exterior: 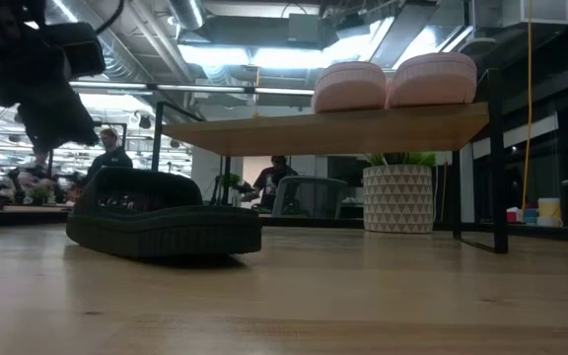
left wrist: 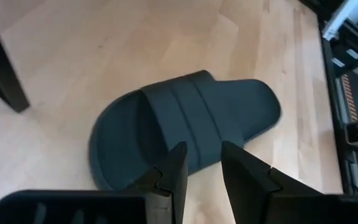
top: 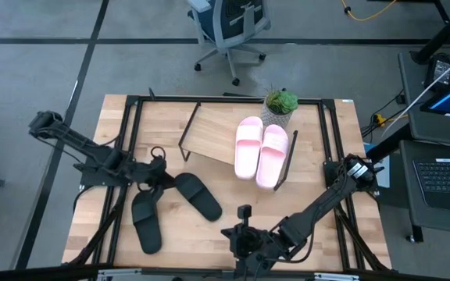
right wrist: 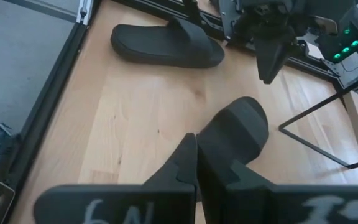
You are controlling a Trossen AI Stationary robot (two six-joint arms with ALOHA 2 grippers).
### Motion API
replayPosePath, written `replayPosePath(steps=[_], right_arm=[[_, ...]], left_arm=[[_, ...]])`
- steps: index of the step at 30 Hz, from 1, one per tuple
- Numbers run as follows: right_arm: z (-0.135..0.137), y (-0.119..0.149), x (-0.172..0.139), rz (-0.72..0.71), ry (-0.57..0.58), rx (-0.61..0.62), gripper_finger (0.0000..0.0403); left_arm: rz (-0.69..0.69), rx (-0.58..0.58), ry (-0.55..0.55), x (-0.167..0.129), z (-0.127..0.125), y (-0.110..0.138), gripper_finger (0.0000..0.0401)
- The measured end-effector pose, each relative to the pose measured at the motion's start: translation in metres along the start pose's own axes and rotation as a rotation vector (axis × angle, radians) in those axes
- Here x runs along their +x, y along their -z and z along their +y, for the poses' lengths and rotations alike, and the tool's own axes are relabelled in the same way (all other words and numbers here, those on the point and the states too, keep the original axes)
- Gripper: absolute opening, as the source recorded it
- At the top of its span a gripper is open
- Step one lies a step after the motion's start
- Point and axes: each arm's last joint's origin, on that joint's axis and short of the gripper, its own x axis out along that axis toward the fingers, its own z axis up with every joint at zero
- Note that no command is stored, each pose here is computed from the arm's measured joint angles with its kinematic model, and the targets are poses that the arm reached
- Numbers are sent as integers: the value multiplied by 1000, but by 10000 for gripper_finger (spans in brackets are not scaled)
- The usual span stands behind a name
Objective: Pick and place slides into the shelf
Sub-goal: Put the right black slide on the shelf
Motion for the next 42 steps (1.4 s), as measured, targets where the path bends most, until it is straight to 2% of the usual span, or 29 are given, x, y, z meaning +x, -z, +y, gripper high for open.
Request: replayPosePath(steps=[11, 18, 29, 35, 42], right_arm=[[1, 1, -1, 4, 0, -29, 4], [1, 1, -1, 9, 0, -36, 4], [1, 2, -1, 10, -1, -39, 4], [1, 1, -1, 10, -1, -59, 4], [1, 1, -1, 10, -1, -62, 4]], left_arm=[[86, -69, -19, 12, 14, -7, 89], [133, -82, 56, 24, 16, -14, 89], [227, -115, 15, 39, 28, -12, 89], [254, -110, 94, 46, 27, -14, 89], [314, -131, 119, 55, 31, -12, 89]])
